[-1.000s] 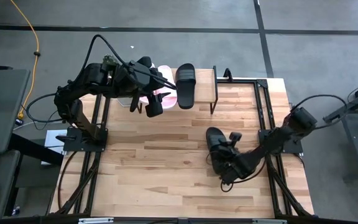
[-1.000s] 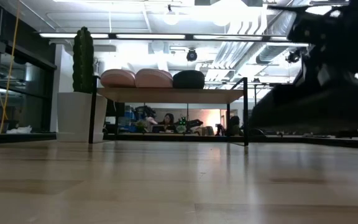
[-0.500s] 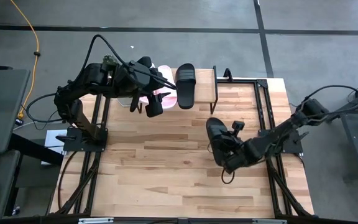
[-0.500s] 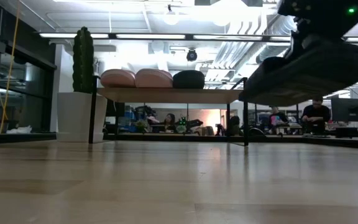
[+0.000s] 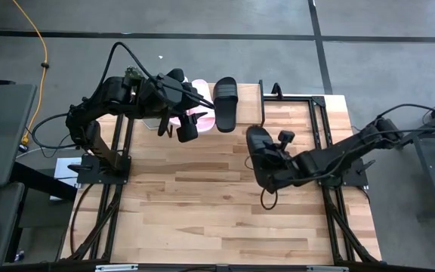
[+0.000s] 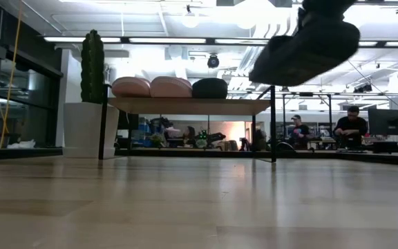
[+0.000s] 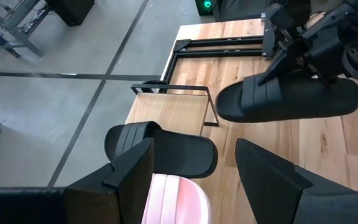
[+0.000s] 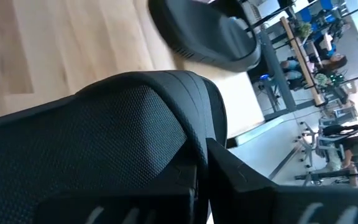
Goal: Pick and place slides into the shelf
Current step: Put the black slipper on the shelf
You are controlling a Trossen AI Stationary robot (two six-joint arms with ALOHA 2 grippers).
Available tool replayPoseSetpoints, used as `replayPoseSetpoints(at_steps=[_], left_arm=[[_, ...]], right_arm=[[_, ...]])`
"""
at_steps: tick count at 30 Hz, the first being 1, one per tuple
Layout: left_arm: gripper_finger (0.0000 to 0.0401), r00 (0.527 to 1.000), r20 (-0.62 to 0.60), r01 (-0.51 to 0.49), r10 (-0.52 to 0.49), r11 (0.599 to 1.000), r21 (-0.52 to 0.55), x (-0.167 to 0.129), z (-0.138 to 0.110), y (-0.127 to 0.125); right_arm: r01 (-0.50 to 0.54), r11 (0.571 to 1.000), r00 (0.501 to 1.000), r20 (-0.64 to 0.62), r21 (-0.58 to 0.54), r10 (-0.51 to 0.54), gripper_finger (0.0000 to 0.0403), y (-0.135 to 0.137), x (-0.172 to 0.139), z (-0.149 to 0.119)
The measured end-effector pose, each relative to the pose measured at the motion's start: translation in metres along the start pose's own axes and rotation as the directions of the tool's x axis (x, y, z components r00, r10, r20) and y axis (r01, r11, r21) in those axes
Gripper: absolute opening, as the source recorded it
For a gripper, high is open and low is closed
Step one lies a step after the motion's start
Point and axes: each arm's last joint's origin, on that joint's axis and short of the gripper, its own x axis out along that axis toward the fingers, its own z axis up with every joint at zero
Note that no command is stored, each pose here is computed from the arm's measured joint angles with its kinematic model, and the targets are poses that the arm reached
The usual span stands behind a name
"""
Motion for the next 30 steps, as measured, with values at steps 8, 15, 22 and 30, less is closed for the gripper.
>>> replayPoseSetpoints(at_steps=[8,15,22,30], left_arm=[[0.0214,1.000,0.000,0.000,0.000,1.000,0.000,0.000,0.000,0.000],[0.0214,1.000,0.000,0.000,0.000,1.000,0.000,0.000,0.000,0.000],[0.0214,1.000,0.000,0.000,0.000,1.000,0.000,0.000,0.000,0.000],[0.0214,1.000,0.000,0.000,0.000,1.000,0.000,0.000,0.000,0.000]], right_arm=[[0.061,0.996,0.998,-0.030,-0.063,-0.063,0.0000,-0.023,0.012,0.015],[0.116,0.988,0.985,-0.115,-0.104,-0.128,0.0000,-0.046,0.038,0.017],[0.141,0.982,0.972,-0.171,-0.124,-0.162,0.0000,-0.069,0.066,0.019],[0.099,0.993,0.989,-0.107,-0.068,-0.106,0.0000,-0.098,0.095,0.029]])
